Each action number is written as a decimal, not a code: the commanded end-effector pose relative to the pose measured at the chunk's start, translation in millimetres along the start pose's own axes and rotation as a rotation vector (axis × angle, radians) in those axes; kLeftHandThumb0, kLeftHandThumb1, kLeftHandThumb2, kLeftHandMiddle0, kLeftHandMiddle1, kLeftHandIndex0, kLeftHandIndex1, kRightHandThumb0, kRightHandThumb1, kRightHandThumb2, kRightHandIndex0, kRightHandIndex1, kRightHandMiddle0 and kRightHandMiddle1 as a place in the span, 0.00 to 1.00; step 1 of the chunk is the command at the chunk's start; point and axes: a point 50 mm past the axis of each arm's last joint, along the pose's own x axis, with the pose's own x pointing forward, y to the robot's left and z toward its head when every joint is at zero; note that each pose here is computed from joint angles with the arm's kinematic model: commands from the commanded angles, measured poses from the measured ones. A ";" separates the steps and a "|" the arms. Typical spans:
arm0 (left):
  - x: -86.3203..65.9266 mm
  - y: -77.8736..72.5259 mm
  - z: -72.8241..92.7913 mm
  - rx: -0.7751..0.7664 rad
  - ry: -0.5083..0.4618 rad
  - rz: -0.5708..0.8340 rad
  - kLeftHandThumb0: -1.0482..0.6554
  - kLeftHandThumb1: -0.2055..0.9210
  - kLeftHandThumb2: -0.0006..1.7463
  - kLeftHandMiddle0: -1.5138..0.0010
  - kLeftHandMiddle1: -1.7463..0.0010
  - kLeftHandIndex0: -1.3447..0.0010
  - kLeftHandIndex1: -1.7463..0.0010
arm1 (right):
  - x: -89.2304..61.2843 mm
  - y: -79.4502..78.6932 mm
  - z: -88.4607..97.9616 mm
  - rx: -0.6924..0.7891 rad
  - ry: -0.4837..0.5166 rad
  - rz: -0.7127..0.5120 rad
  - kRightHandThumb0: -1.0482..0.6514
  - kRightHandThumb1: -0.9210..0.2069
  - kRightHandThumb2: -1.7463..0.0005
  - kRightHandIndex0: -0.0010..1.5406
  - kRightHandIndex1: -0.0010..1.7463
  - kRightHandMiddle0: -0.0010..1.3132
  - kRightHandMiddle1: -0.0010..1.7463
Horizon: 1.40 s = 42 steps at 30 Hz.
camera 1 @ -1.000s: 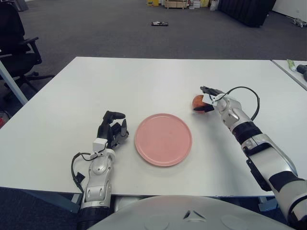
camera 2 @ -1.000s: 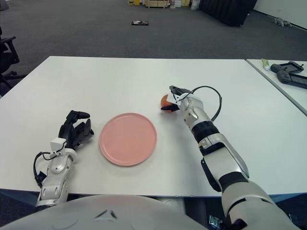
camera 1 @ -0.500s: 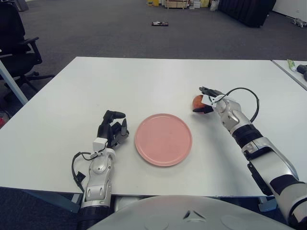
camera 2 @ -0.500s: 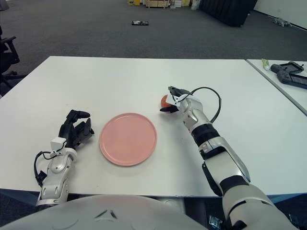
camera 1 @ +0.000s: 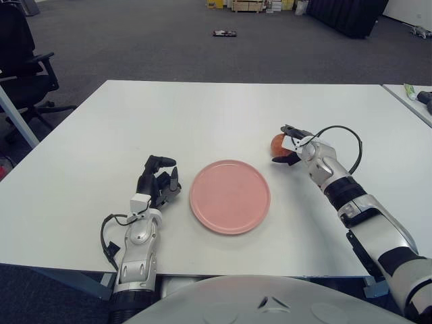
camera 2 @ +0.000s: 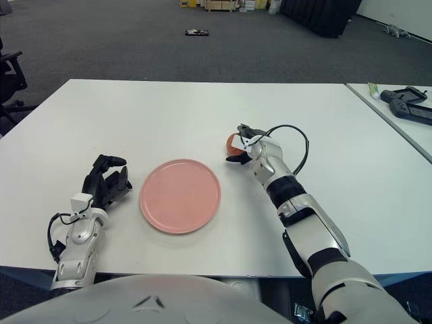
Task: Put the apple into the plate.
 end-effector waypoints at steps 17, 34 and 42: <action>4.9 1.1 4.0 0.019 -0.006 0.008 0.39 0.77 0.51 0.43 0.00 0.74 0.00 | 19.1 33.5 9.5 0.091 -0.001 -0.145 0.28 0.24 0.54 0.00 0.40 0.00 0.43; 4.5 1.8 4.7 0.004 -0.016 0.008 0.39 0.77 0.51 0.44 0.00 0.74 0.00 | 22.3 36.0 3.3 0.039 0.018 -0.125 0.29 0.19 0.53 0.00 0.48 0.00 0.48; 4.1 2.5 5.1 0.001 -0.016 0.010 0.39 0.77 0.51 0.43 0.00 0.74 0.00 | 22.1 35.2 2.7 0.023 0.014 -0.149 0.30 0.16 0.53 0.00 0.55 0.00 0.53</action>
